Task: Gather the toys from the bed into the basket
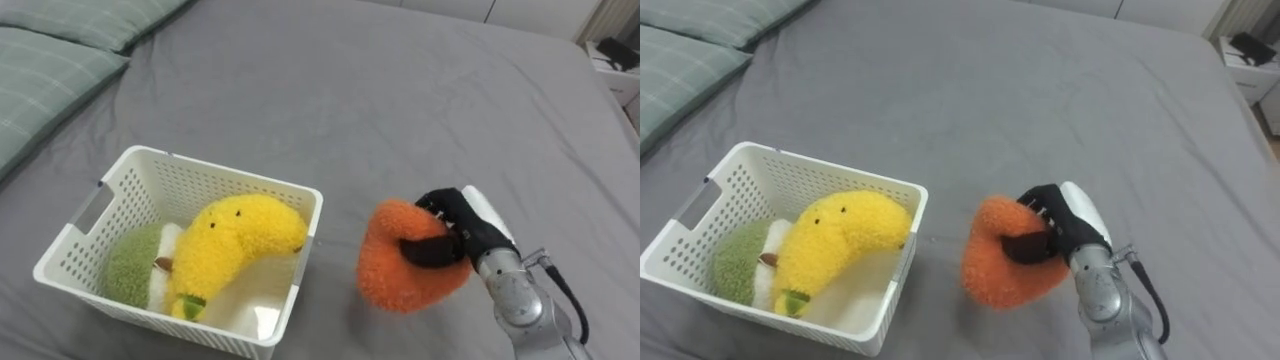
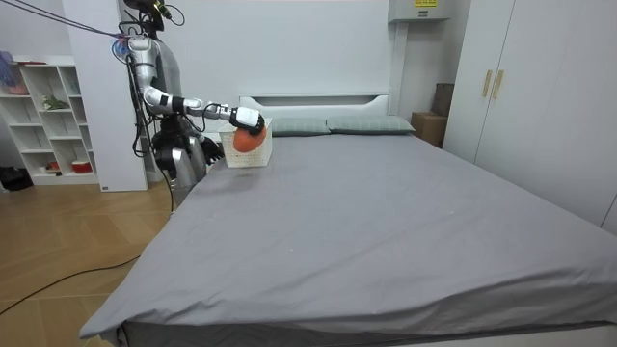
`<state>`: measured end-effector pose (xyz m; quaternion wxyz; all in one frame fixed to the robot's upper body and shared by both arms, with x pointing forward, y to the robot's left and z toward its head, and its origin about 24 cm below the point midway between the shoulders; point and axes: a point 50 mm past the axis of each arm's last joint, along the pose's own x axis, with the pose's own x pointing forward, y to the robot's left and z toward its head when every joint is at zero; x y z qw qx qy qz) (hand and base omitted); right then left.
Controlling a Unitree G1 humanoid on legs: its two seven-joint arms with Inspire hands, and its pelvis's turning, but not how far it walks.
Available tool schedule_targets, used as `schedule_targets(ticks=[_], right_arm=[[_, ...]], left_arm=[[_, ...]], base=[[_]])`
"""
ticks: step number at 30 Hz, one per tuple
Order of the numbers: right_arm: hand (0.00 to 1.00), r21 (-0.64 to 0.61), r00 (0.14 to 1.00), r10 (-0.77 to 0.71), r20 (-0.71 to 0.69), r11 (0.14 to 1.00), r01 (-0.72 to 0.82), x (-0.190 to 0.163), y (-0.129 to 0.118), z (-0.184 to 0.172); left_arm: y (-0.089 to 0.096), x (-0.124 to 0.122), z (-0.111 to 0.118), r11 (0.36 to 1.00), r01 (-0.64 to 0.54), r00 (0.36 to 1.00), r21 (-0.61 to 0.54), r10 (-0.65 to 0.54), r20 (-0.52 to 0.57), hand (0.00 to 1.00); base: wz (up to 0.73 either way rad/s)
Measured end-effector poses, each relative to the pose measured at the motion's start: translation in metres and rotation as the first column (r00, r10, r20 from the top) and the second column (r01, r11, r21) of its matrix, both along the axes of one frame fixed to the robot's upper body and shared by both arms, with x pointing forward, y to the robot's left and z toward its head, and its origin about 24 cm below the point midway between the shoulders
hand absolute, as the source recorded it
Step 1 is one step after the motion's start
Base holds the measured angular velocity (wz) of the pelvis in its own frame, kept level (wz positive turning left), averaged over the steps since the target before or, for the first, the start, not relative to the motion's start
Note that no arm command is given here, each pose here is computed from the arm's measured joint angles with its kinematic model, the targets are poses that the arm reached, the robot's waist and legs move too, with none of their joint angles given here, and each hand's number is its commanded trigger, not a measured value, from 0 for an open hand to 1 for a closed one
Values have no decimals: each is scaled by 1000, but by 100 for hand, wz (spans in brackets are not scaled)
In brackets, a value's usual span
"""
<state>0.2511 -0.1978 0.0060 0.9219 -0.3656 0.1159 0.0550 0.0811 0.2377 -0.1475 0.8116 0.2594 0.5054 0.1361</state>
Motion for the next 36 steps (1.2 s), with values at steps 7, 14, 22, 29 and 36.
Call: schedule_targets(ticks=[7,14,22,29,36], right_arm=[[100,10,995,15,98,1000,-16,5,5,22],[100,9,964,57,259,998,-61,6,15,61],[100,-14,929,97,356,995,-98,4,27,84],[100,-18,876,183,447,980,-196,10,52,108],[100,-39,850,284,444,954,-298,12,73,114]], left_arm=[[2,-1,0,1000,-26,1000,2,26,0,0],[2,0,0,1000,2,1000,18,-2,-10,0],[0,3,0,1000,20,1000,19,-20,0,0],[-3,7,1,999,29,1000,22,-30,10,0],[-4,12,2,999,38,999,21,-38,19,0]], base=[[-1],[-7],[0],[-1],[3]])
